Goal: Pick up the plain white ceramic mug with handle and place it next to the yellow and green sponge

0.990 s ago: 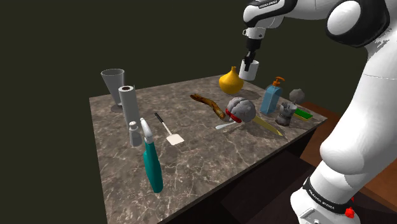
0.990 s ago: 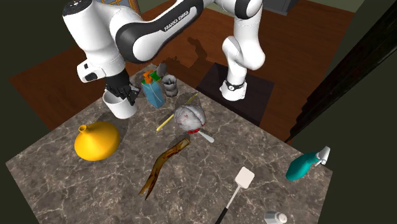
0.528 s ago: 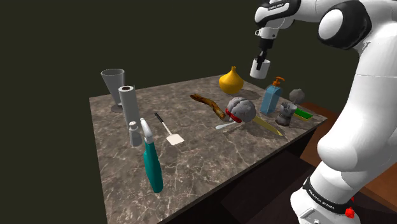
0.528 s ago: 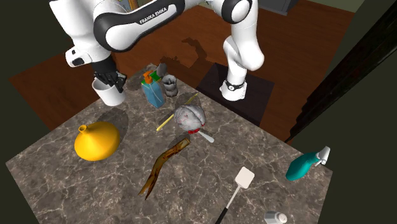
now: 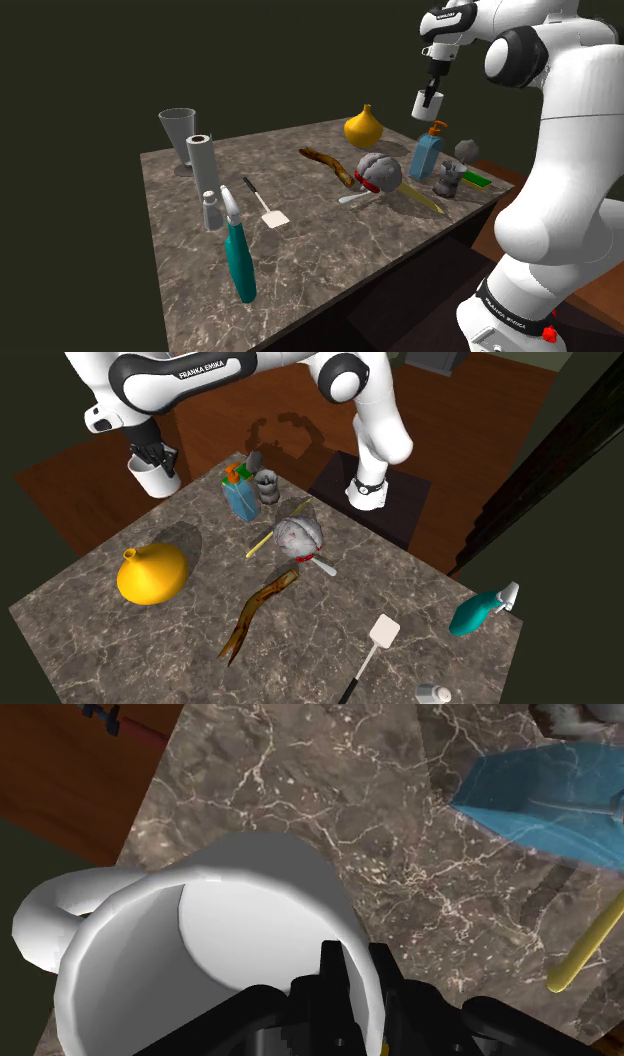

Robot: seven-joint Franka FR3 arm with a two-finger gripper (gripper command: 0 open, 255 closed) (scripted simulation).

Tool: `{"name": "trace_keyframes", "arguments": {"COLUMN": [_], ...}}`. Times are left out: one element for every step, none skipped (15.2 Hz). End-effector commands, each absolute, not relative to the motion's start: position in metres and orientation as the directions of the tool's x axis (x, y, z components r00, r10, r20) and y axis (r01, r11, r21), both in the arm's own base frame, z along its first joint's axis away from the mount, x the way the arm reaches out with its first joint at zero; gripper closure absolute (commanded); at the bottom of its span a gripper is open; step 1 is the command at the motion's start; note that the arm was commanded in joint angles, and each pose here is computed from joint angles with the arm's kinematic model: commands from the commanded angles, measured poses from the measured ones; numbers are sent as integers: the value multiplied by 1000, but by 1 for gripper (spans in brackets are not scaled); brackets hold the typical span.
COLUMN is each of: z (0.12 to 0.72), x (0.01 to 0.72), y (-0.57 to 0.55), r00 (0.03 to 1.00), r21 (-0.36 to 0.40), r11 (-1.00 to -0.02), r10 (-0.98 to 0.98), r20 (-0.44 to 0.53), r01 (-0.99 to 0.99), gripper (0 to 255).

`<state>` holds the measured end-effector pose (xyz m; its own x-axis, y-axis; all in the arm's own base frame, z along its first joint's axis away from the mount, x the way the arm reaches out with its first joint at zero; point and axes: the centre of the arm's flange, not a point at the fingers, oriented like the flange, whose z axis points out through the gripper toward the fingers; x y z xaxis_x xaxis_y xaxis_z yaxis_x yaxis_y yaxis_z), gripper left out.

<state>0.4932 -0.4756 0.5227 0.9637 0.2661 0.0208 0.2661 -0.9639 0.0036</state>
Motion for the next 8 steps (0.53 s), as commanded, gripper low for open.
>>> {"name": "trace_keyframes", "arguments": {"z": [523, 523, 524, 524, 518, 513, 508, 502], "x": [481, 477, 473, 472, 472, 472, 472, 472], "y": [-500, -512, -525, -530, -530, -529, -530, -530], "r00": [963, 963, 963, 963, 963, 963, 963, 963], "r21": [4, 4, 4, 4, 4, 4, 4, 4], "r11": [-964, -964, -964, -964, -964, -964, -964, -964], "r10": [267, 267, 267, 267, 267, 267, 267, 267], "r20": [21, 21, 21, 21, 21, 21, 21, 21], "r01": [267, 267, 267, 267, 267, 267, 267, 267], "gripper": [255, 255, 255, 255, 255, 255, 255, 255]}}
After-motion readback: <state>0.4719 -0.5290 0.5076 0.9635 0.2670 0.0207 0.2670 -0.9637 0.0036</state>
